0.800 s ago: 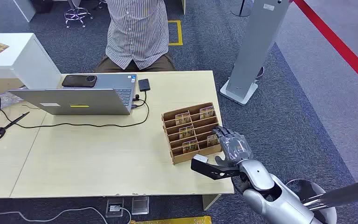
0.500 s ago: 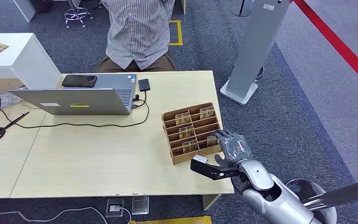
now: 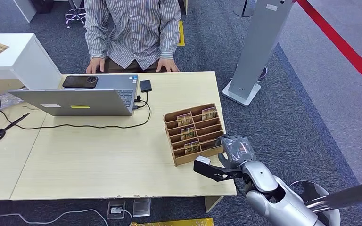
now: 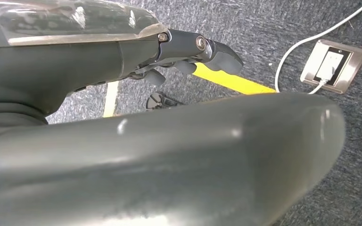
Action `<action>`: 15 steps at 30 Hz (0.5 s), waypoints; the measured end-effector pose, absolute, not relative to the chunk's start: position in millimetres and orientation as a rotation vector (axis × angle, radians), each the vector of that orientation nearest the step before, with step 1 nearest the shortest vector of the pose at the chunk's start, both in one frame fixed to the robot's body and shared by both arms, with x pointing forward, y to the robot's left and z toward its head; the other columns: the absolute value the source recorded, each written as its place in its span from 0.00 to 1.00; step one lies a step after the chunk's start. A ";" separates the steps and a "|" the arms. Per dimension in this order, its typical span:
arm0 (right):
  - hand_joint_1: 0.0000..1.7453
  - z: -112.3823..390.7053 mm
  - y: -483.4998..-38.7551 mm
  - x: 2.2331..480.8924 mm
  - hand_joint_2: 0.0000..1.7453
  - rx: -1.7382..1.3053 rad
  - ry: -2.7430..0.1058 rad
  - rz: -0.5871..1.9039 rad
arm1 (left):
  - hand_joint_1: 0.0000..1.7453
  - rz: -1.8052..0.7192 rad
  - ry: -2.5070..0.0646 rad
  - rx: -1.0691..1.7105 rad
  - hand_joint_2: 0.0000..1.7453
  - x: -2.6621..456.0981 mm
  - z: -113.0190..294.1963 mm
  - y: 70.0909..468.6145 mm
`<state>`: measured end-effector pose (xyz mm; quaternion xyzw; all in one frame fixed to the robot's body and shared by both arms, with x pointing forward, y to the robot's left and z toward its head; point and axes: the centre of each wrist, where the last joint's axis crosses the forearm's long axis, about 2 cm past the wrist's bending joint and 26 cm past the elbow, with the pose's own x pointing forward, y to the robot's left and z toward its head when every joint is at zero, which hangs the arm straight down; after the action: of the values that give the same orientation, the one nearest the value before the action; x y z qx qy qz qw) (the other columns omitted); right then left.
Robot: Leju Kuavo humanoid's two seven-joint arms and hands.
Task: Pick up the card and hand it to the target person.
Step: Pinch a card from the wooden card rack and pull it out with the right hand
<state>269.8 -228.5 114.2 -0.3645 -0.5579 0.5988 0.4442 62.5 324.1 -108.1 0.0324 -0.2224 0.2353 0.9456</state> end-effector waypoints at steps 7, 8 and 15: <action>0.70 114.8 -228.9 270.5 1.00 -0.907 -1.385 1.485 | 0.00 0.479 -0.456 0.066 0.00 62.5 -108.1 324.1; 0.71 114.8 -228.9 270.5 1.00 -0.907 -1.385 1.484 | 0.00 0.479 -0.456 0.067 0.00 62.5 -108.1 324.1; 0.97 115.0 -229.0 270.6 1.00 -0.905 -1.393 1.475 | 0.00 0.479 -0.458 0.070 0.00 62.4 -108.1 324.2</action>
<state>270.6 -229.0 115.0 -0.3652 -0.5620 0.5949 0.4437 62.4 324.2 -108.1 0.0344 -0.2246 0.2351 0.9450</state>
